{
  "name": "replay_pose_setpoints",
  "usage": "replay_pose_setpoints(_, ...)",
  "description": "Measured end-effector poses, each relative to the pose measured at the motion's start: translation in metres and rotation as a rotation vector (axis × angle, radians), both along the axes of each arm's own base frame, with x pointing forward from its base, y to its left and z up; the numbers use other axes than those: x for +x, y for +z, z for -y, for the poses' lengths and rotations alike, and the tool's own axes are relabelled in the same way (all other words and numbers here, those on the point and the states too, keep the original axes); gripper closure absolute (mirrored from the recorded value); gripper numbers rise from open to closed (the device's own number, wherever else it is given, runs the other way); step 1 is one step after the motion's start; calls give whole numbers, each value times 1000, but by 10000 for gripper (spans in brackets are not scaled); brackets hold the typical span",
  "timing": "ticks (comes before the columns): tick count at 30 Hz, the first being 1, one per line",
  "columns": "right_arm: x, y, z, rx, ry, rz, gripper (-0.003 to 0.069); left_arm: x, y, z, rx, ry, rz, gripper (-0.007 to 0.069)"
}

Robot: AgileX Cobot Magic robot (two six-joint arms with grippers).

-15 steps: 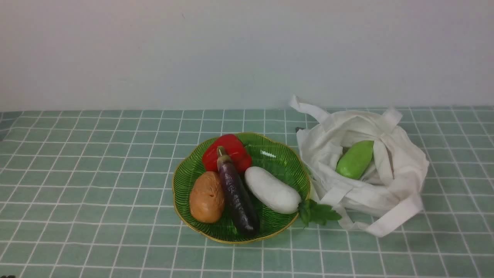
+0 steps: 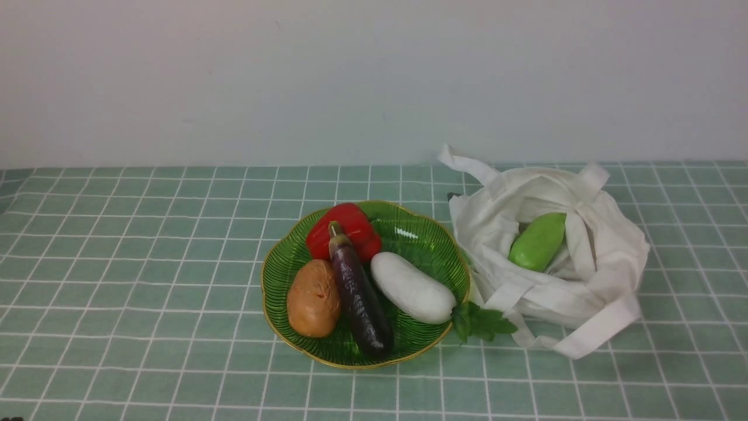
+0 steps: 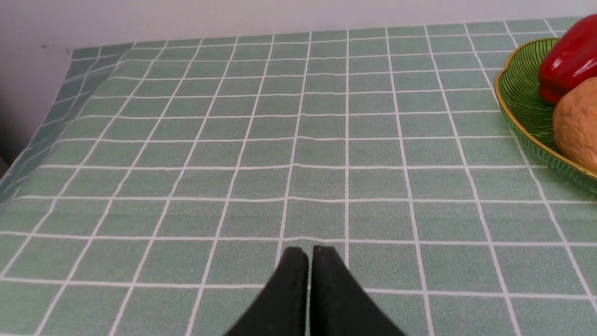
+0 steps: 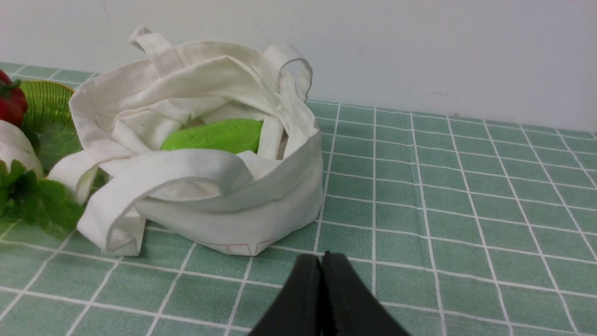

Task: Take vegetables from cloth bag on blue coffee tablecloth place on plate.
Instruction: 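Reach into the cloth bag and grasp the green vegetable inside with the right gripper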

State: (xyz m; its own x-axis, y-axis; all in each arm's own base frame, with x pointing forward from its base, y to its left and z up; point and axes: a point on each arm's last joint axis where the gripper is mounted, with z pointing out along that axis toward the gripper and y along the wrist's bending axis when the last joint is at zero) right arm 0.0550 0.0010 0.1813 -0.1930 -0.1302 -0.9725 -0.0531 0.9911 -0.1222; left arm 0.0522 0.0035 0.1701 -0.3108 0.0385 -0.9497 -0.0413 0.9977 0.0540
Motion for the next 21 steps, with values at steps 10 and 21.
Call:
replay_pose_setpoints(10, 0, 0, 0, 0, 0, 0, 673, 0, 0, 0, 0, 0, 0, 633)
replay_pose_setpoints(21, 0, 1, -5, 366, -11, 0, 673, 0, 0, 0, 0, 0, 0, 633)
